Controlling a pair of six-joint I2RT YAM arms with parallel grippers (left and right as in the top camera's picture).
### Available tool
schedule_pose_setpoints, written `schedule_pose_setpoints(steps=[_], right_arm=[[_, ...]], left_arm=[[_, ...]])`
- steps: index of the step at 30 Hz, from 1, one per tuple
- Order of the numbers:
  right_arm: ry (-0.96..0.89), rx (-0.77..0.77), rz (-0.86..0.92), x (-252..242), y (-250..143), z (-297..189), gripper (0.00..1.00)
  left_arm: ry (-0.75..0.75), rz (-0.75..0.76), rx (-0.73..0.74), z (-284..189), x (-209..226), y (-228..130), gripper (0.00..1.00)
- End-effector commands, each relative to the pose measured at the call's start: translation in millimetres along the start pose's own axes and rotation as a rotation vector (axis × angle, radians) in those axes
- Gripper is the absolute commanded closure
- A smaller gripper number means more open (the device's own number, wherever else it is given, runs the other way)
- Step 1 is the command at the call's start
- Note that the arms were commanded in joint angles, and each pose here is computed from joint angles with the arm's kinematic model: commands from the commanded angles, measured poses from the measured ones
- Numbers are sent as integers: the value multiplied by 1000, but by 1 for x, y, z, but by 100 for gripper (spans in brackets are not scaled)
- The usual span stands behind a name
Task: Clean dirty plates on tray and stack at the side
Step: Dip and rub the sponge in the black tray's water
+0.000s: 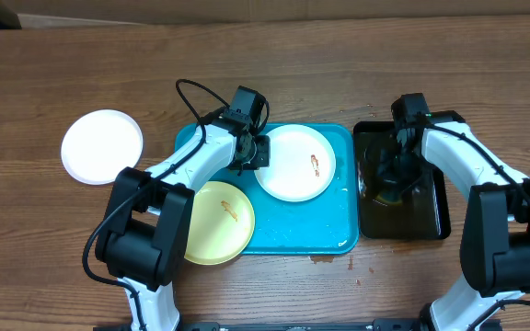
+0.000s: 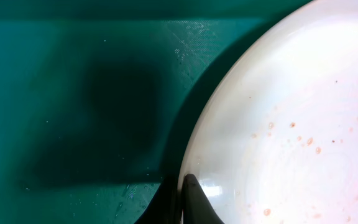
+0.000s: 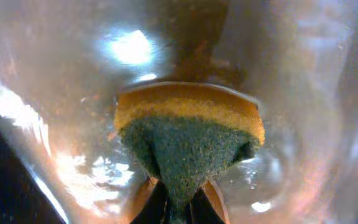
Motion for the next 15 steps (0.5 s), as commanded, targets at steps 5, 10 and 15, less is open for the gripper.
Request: schedule_pose_setpoints(steps=[5, 10, 15], right_arm=[[1, -44, -88, 12, 9, -16, 96], [-54, -112, -111, 23, 20, -52, 96], [-127, -200, -183, 34, 24, -69, 96]], left_arm=[[-1, 1, -21, -5, -3, 1, 95], [-5, 1, -20, -5, -3, 1, 96], [2, -7, -24, -5, -2, 1, 65]])
Point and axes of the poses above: each gripper's point midway between its finger pads, its own z axis out along the fingers, its own x axis along the line the jaws close on, y = z × x, the point moved 8 cm from there along -z, back along the fingers, and after that the axes turned 13 degrees about z, right-handed, at the moved point
